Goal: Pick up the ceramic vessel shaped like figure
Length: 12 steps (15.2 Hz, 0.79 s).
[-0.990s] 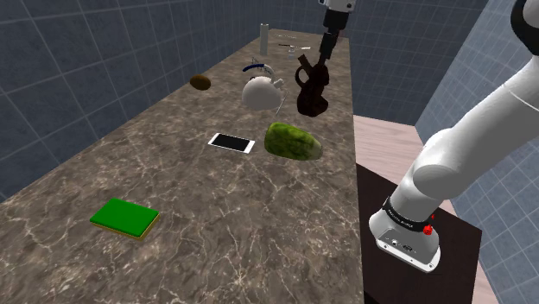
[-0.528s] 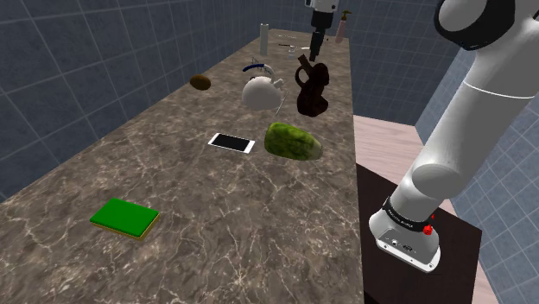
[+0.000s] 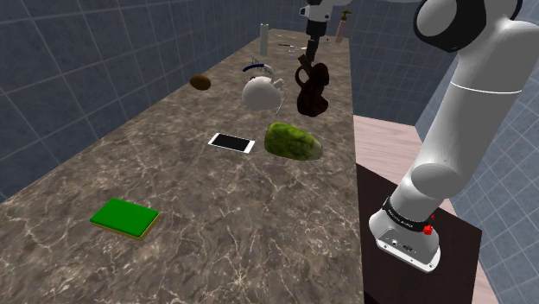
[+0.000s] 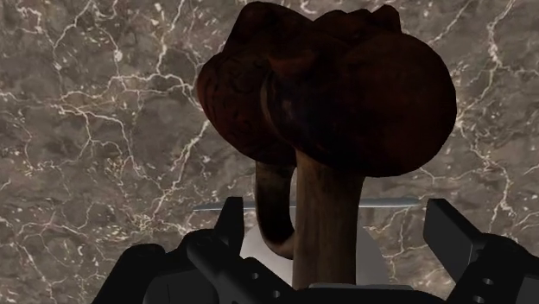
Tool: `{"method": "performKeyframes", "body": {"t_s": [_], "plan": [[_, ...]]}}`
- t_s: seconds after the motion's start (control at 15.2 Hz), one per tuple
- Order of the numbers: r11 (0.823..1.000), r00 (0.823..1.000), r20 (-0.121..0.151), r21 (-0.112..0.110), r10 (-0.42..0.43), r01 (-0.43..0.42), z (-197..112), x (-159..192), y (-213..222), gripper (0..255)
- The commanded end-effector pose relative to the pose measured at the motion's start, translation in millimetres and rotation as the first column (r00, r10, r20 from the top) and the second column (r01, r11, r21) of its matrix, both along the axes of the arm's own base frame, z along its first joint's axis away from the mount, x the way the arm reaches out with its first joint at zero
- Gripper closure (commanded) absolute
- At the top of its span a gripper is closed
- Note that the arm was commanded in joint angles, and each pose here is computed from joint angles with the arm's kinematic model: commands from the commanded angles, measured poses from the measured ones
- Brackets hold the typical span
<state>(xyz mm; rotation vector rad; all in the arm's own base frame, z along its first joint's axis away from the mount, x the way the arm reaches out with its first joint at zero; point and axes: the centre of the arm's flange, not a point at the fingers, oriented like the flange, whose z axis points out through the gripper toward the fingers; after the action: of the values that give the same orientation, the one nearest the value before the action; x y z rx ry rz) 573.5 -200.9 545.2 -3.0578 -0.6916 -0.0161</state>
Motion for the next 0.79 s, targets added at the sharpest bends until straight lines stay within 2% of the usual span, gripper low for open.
{"method": "performKeyframes", "body": {"t_s": [0.0, 0.13, 0.2, 0.73], "plan": [[1.000, 1.000, 0.000, 0.000, 0.000, 0.000, -14.0, 0.3, 0.4, 0], [1.000, 1.000, 0.000, 0.000, 0.000, 0.000, -14.0, 0.2, 0.4, 0], [1.000, 1.000, 0.000, 0.000, 0.000, 0.000, -14.2, -0.3, 0.4, 255], [1.000, 1.000, 0.000, 0.000, 0.000, 0.000, -13.6, -0.1, 0.5, 255]]}}
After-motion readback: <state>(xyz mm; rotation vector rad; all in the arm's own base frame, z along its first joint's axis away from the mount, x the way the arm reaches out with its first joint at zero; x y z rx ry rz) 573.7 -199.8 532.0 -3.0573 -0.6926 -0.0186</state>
